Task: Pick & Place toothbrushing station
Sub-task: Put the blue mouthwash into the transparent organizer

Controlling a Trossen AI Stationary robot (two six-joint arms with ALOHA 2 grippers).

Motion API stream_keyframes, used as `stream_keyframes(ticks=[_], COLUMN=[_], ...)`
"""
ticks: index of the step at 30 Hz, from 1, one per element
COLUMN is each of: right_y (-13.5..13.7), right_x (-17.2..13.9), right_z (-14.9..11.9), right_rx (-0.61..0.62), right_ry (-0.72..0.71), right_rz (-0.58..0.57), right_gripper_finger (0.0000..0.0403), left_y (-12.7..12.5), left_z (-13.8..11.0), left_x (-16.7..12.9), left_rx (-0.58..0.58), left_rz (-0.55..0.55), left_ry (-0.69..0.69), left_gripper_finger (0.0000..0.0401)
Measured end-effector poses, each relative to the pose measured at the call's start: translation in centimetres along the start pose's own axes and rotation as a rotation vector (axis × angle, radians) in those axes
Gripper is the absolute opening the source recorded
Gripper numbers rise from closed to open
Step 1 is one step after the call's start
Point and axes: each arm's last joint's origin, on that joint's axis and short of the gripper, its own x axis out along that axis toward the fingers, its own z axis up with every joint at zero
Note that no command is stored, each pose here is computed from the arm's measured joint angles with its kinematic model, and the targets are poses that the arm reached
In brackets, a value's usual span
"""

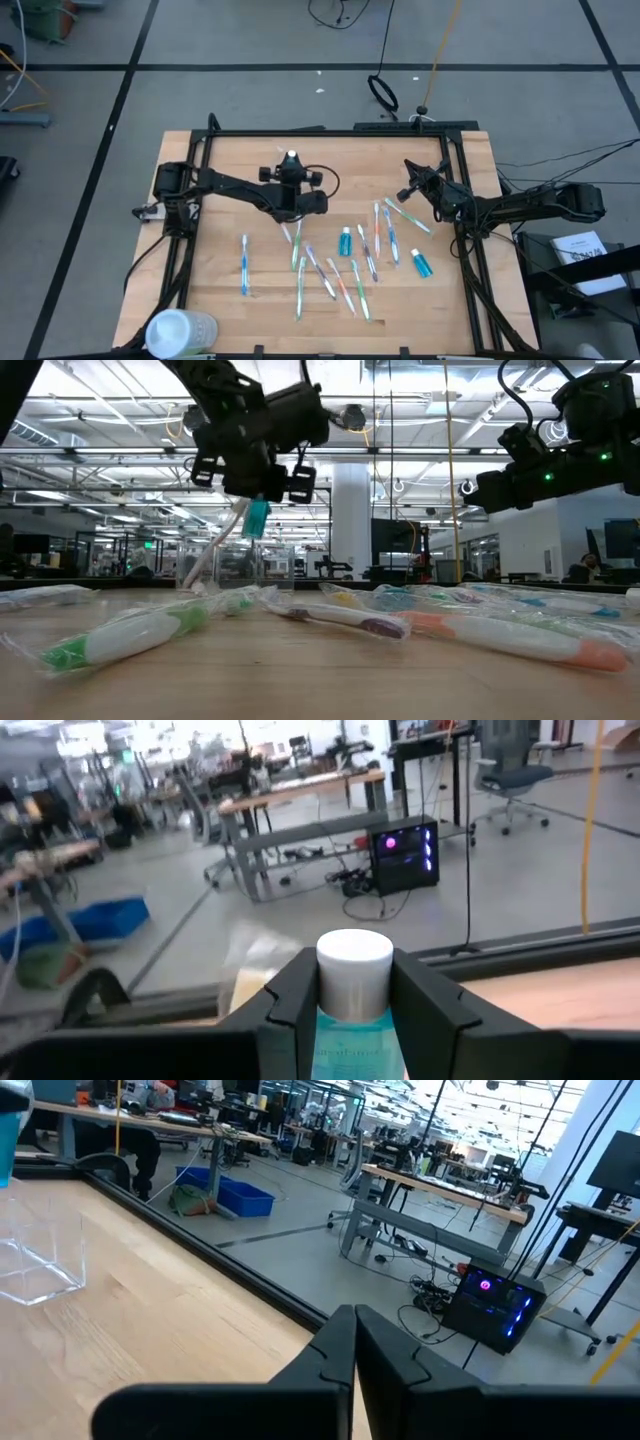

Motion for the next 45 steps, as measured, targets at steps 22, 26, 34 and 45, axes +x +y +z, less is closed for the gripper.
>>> stream_keyframes(ticks=[22, 26, 34, 45], right_y=[0.0, 0.0, 0.0, 0.0], right_x=[0.0, 0.0, 0.0, 0.0], right_z=[-0.1, -0.1, -0.2, -0.2], right_rx=[-0.006, -0.005, -0.015, -0.012], right_ry=[0.009, 0.008, 0.019, 0.019], right_rz=[0.002, 0.002, 0.004, 0.004], right_gripper_finger=[0.0001, 0.0002, 0.0001, 0.0001], left_y=[0.0, 0.2, 1.2, 1.2], left_z=[-2.0, -1.5, -0.6, -1.9], left_x=[0.1, -0.4, -1.1, 0.0], left_rx=[0.016, 0.014, 0.021, 0.009], left_rz=[0.018, 0.011, 0.014, 0.024], left_ry=[-0.002, -0.015, -0.036, 0.040], left_gripper_finger=[0.0108, 0.0108, 0.0108, 0.0108])
